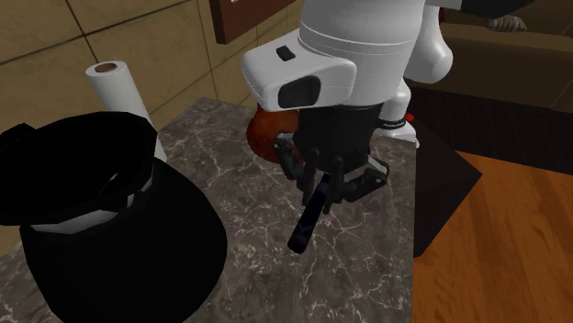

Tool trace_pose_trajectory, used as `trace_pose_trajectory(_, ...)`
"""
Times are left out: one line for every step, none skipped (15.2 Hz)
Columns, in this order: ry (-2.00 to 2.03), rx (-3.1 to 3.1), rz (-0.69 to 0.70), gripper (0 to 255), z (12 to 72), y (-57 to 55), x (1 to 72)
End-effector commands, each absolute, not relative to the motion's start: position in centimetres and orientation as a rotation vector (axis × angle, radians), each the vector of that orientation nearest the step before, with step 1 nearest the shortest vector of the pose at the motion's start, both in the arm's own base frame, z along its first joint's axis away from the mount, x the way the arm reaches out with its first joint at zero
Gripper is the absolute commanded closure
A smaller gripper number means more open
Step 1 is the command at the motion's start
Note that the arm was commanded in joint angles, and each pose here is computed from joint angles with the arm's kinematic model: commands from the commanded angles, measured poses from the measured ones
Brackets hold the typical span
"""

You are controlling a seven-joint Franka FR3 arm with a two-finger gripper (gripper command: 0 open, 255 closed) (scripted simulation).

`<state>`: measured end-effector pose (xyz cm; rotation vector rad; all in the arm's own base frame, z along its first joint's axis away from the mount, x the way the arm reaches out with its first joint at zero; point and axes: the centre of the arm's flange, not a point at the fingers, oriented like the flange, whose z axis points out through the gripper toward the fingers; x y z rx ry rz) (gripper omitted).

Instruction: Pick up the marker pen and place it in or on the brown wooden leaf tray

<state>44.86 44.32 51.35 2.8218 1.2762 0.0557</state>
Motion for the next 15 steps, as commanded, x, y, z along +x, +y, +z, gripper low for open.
trace_pose_trajectory(1.276, 2.822, 0.056, 255, 51.5, 42.0, 44.6)
trace_pose_trajectory(1.276, 2.822, 0.056, 255, 51.5, 40.7, 44.4)
trace_pose_trajectory(1.276, 2.822, 0.056, 255, 51.6, 39.4, 44.3)
trace_pose_trajectory(1.276, 2.822, 0.056, 255, 51.6, 38.1, 44.1)
trace_pose_trajectory(1.276, 2.822, 0.056, 255, 51.6, 36.8, 43.9)
trace_pose_trajectory(1.276, 2.822, 0.056, 255, 51.7, 35.5, 43.8)
trace_pose_trajectory(1.276, 2.822, 0.056, 255, 51.7, 34.2, 43.6)
trace_pose_trajectory(1.276, 2.822, 0.056, 255, 51.7, 32.9, 43.4)
trace_pose_trajectory(1.276, 2.822, 0.056, 255, 51.8, 31.5, 43.2)
trace_pose_trajectory(1.276, 2.822, 0.056, 255, 51.8, 30.2, 43.1)
trace_pose_trajectory(1.276, 2.822, 0.056, 255, 51.9, 28.9, 42.9)
trace_pose_trajectory(1.276, 2.822, 0.056, 255, 51.9, 27.6, 42.7)
trace_pose_trajectory(1.276, 2.822, 0.056, 255, 51.9, 26.3, 42.6)
trace_pose_trajectory(1.276, 2.822, 0.056, 255, 52.0, 25.0, 42.4)
trace_pose_trajectory(1.276, 2.822, 0.056, 255, 52.0, 23.7, 42.2)
